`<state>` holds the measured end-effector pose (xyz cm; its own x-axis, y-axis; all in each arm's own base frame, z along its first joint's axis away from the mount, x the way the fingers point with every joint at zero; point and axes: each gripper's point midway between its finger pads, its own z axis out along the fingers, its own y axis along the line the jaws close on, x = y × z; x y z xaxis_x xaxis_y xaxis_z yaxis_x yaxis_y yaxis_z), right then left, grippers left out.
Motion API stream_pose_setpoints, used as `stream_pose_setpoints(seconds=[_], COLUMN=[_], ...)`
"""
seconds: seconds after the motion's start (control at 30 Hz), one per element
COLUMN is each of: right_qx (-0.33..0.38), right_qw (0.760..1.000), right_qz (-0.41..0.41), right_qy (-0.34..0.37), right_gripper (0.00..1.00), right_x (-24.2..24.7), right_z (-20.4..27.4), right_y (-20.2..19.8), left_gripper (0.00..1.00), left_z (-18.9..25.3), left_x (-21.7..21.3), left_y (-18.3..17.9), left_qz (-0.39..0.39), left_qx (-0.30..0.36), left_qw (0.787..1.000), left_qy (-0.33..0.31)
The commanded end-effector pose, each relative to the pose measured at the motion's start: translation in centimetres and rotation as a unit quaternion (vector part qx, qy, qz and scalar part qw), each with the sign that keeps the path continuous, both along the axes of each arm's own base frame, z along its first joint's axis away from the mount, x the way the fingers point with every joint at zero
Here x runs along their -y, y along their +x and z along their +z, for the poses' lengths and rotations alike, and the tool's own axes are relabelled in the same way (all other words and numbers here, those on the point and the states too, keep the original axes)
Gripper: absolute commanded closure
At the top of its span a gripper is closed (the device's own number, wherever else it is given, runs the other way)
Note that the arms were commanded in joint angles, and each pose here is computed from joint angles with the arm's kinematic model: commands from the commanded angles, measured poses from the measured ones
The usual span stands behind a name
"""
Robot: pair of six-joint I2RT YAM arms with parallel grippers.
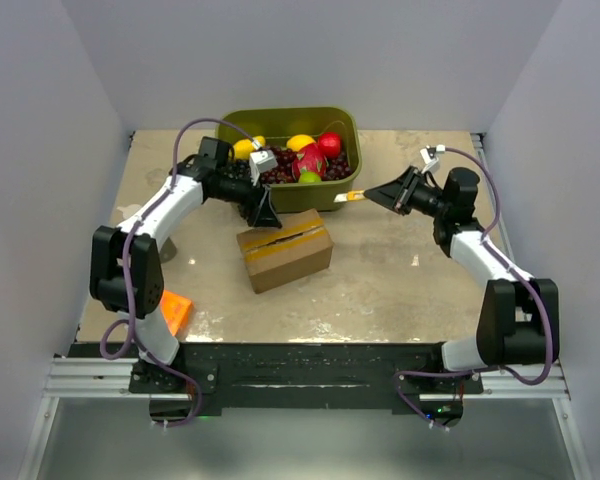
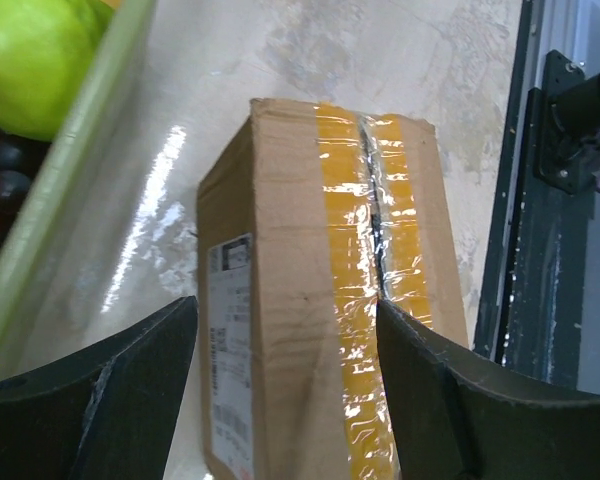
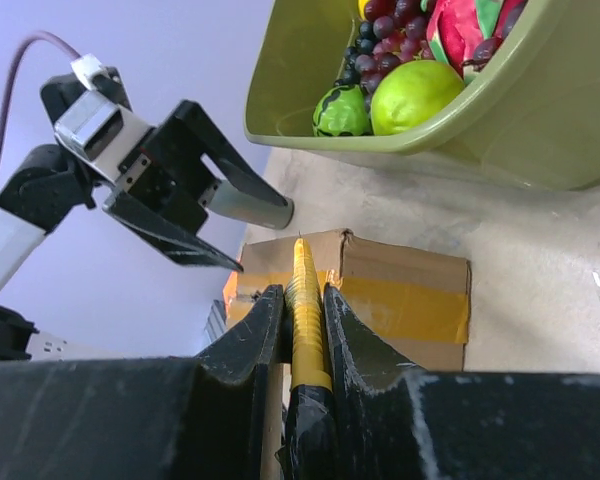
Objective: Unpack the express box
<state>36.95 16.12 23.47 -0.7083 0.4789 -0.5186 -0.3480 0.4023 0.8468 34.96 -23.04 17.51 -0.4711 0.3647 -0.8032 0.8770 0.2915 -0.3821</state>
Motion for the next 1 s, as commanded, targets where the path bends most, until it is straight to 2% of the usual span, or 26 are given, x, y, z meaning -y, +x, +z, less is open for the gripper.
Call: stream_pose_setpoints(seconds=[0.0,0.33,0.97], right_qx=[0.015,-0.011,-0.027], right_qw=[1.000,1.000,0.999], right_qz=[-0.005,0.024,0.029], right_qy=[0.010,-0.005,-0.018], right_gripper=[1.00,1.00,1.00], right_x=[-0.1,-1.7,-3.0], right_z=[0.1,-2.5,-4.1], right_y=[0.2,0.0,0.6], left_gripper=[0.24,0.26,0.28], left_z=[-0.7,-3.4,-4.5], left_x=[1.1,0.8,0.5], left_y=[-1.1,-0.9,-1.3], left_qz=[-0.008,0.005,0.008], left_qx=[-0.029,-0.053,-0.062], left_qw=[0.999,0.999,0.998], left_qy=[-0.021,0.000,0.009])
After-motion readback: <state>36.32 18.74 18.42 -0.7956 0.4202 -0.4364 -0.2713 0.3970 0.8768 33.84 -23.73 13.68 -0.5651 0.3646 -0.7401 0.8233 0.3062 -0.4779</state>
